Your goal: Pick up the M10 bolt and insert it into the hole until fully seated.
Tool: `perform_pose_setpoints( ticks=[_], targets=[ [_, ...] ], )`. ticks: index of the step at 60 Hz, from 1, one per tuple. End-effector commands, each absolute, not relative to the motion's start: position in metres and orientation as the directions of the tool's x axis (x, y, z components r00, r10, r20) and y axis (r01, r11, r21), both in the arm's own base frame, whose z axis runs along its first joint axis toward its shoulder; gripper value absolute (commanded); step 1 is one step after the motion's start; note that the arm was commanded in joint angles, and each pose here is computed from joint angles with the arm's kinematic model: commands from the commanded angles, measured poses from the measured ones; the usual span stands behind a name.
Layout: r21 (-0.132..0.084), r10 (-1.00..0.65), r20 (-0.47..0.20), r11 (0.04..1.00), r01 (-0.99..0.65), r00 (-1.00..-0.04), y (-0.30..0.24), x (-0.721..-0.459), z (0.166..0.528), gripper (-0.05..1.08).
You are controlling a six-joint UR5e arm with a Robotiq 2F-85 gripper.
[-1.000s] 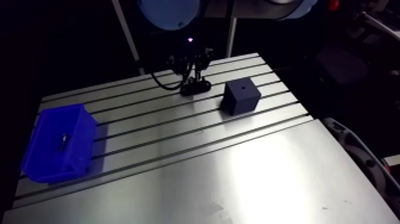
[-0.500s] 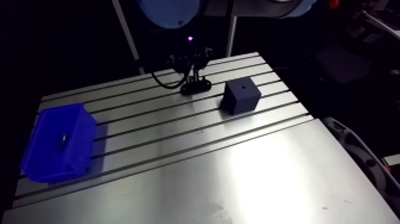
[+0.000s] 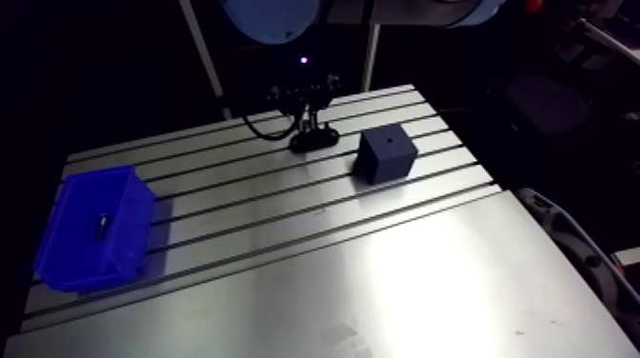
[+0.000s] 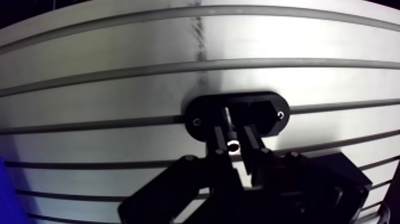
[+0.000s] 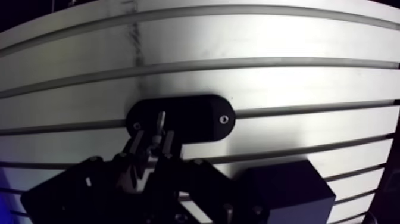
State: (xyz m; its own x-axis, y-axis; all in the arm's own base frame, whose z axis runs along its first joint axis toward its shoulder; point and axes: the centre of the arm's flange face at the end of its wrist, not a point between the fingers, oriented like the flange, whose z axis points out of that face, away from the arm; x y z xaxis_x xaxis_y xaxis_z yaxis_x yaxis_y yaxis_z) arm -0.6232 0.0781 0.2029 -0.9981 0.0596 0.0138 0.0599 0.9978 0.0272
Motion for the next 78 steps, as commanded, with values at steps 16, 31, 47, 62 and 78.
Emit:
perform_pose_setpoints(
  ticks=[16,31,47,62,78],
  targets=[
    [0.041,0.056,0.051,0.998,0.058,-0.997,0.079,-0.631,0.224,0.85],
    [0.056,0.056,0.108,0.996,0.062,-0.993,0.081,-0.635,0.265,0.99],
    [0.058,0.061,0.104,0.996,0.068,-0.993,0.093,-0.647,0.309,1.08],
    [0.04,0.108,0.016,0.993,0.108,-0.994,0.137,-0.651,0.37,1.08],
    [-0.023,0.124,-0.136,0.992,0.128,-0.983,0.155,-0.641,0.407,1.08]
  ],
)
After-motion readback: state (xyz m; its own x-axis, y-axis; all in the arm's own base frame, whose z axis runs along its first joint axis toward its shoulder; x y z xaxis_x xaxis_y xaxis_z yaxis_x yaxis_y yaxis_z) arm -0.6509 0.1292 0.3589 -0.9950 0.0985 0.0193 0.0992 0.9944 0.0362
